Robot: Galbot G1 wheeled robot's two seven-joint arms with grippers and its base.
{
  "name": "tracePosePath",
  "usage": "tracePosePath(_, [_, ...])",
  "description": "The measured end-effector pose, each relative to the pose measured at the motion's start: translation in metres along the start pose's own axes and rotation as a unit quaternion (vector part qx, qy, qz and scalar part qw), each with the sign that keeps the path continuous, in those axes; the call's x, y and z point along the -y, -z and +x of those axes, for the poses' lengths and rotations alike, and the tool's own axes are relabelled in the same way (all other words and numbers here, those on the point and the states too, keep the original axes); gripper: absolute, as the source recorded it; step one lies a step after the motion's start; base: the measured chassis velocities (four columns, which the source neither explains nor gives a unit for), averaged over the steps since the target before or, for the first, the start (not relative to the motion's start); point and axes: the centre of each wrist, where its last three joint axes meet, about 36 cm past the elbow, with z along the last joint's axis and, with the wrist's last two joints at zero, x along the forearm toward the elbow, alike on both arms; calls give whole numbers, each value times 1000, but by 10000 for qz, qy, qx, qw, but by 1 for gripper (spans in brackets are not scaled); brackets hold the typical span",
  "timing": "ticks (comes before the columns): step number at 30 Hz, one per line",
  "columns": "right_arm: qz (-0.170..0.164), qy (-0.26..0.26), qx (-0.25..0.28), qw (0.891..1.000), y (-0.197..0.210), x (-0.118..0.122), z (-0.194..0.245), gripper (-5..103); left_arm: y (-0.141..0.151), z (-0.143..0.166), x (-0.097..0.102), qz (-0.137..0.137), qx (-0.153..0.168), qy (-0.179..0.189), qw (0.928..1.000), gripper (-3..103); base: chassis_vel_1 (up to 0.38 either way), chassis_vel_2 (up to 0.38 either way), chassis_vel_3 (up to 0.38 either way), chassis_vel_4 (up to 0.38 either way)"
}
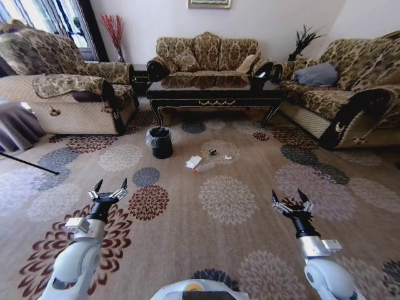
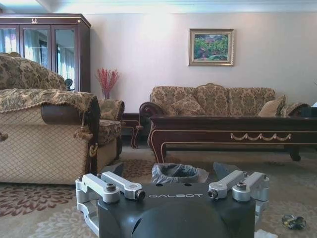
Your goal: Move to the front of the table and pick up the trash from the floor, then place it into the trash bin.
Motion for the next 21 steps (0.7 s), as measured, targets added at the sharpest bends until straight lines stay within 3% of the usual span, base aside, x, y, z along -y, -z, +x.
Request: tracePosePath(21, [0,-39,-7,10000,-9,0,1,100,-10,-2,-1,22,-65,-22,10000,100,-345,346,359,-353])
